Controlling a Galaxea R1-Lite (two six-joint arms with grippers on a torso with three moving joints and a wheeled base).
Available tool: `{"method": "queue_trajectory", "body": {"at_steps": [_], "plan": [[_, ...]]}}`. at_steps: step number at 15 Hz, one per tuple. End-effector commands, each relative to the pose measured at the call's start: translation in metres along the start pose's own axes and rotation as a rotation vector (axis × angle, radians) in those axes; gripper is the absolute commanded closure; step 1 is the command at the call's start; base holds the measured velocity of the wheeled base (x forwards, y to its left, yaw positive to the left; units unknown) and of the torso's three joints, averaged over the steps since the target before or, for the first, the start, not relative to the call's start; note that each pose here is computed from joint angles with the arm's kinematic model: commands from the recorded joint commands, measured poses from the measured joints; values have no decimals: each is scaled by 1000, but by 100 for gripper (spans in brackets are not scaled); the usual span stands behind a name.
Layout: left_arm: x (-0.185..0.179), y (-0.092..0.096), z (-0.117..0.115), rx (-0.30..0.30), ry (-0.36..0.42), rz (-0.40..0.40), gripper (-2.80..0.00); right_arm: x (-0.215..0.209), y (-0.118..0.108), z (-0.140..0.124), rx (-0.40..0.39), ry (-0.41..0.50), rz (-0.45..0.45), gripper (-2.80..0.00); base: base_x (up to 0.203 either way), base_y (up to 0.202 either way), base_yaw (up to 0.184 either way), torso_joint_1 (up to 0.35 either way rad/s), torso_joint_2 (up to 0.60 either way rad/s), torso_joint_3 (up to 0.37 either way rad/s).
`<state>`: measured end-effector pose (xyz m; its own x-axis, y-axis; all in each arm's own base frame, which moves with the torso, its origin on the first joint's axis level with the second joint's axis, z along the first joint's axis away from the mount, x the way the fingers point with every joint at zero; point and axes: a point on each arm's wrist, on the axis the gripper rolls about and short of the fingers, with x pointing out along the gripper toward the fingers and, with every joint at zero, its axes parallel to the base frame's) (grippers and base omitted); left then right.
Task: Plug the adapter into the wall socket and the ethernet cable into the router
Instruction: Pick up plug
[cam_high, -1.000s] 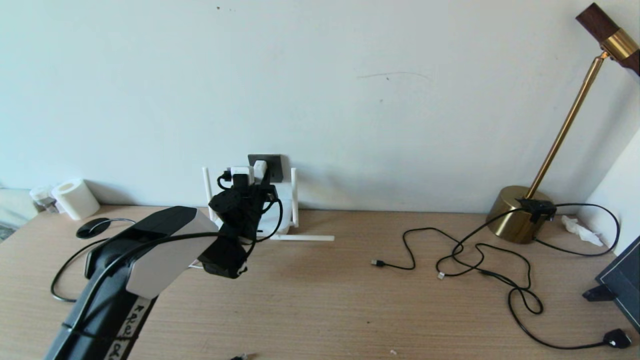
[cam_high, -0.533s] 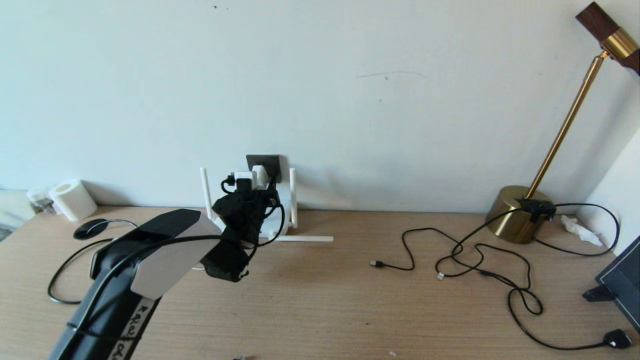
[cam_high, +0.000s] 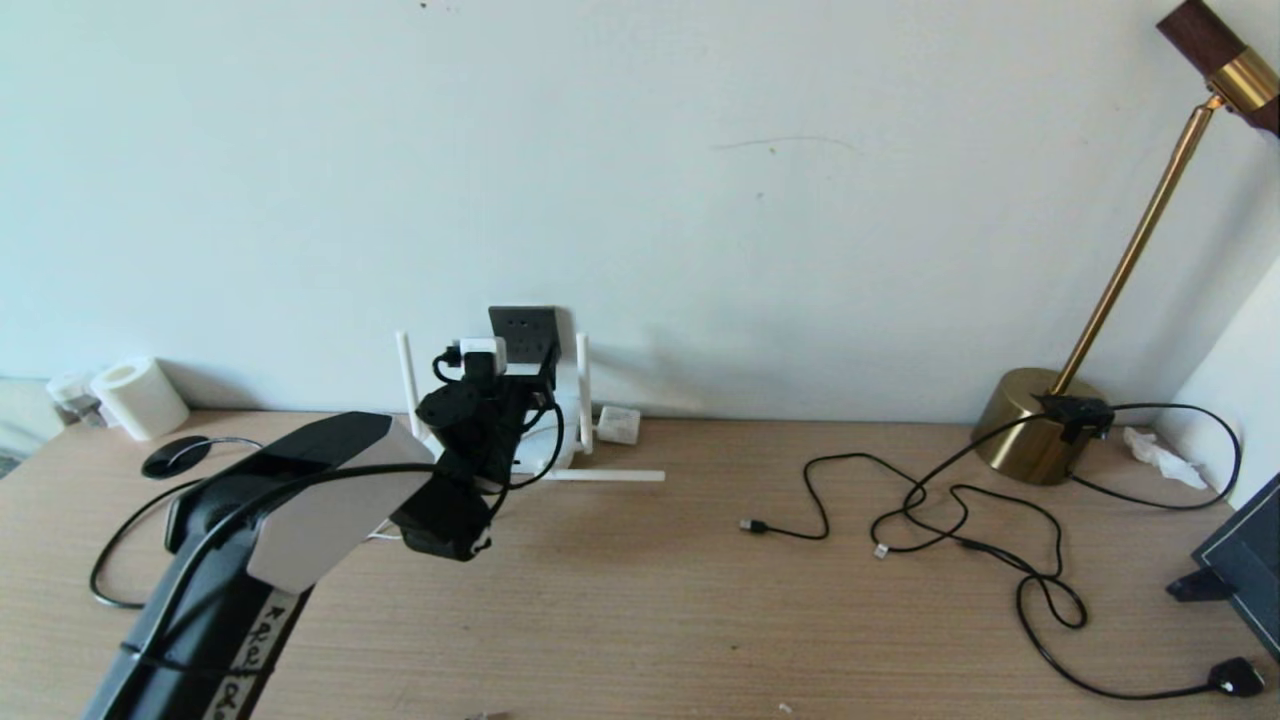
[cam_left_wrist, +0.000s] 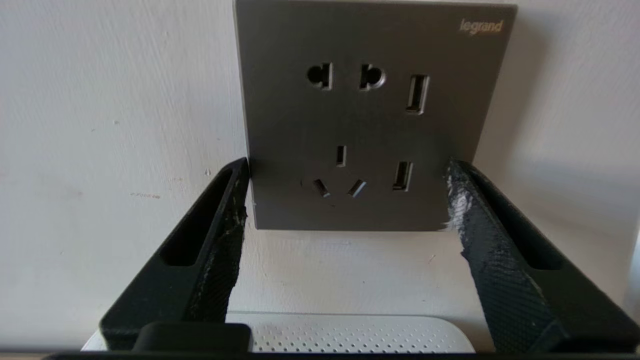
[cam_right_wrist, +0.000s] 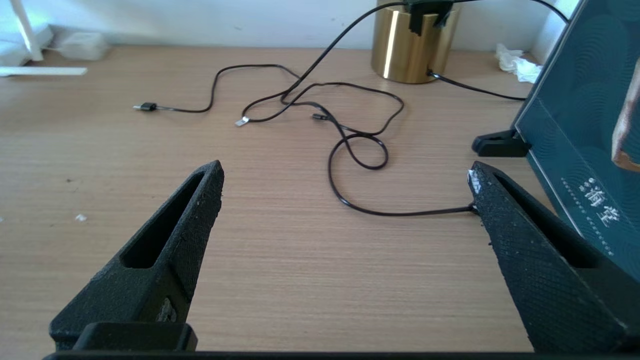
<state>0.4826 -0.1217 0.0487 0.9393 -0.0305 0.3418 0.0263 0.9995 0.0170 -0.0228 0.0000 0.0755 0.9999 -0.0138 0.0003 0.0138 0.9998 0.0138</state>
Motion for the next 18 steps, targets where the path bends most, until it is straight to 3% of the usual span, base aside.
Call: {"method": "queue_trajectory", "body": {"at_steps": [1, 6, 10, 12, 15, 18], "plan": [[-1, 0, 5, 0, -6, 7, -280, 0, 0, 0, 0, 0, 0, -280, 0, 0, 0, 0, 0, 0], [-17, 7, 12, 23, 61, -26, -280, 0, 0, 0, 0, 0, 0, -280, 0, 0, 0, 0, 0, 0], [-34, 13, 69, 71, 52, -159, -280, 0, 0, 0, 0, 2, 0, -280, 0, 0, 0, 0, 0, 0], [-54, 14, 70, 150, 128, -286, -280, 0, 0, 0, 0, 0, 0, -280, 0, 0, 0, 0, 0, 0], [-77, 12, 54, 325, 278, -483, -280, 0, 0, 0, 0, 0, 0, -280, 0, 0, 0, 0, 0, 0], [-85, 13, 50, 430, 418, -584, -280, 0, 0, 0, 0, 0, 0, -280, 0, 0, 0, 0, 0, 0]]}}
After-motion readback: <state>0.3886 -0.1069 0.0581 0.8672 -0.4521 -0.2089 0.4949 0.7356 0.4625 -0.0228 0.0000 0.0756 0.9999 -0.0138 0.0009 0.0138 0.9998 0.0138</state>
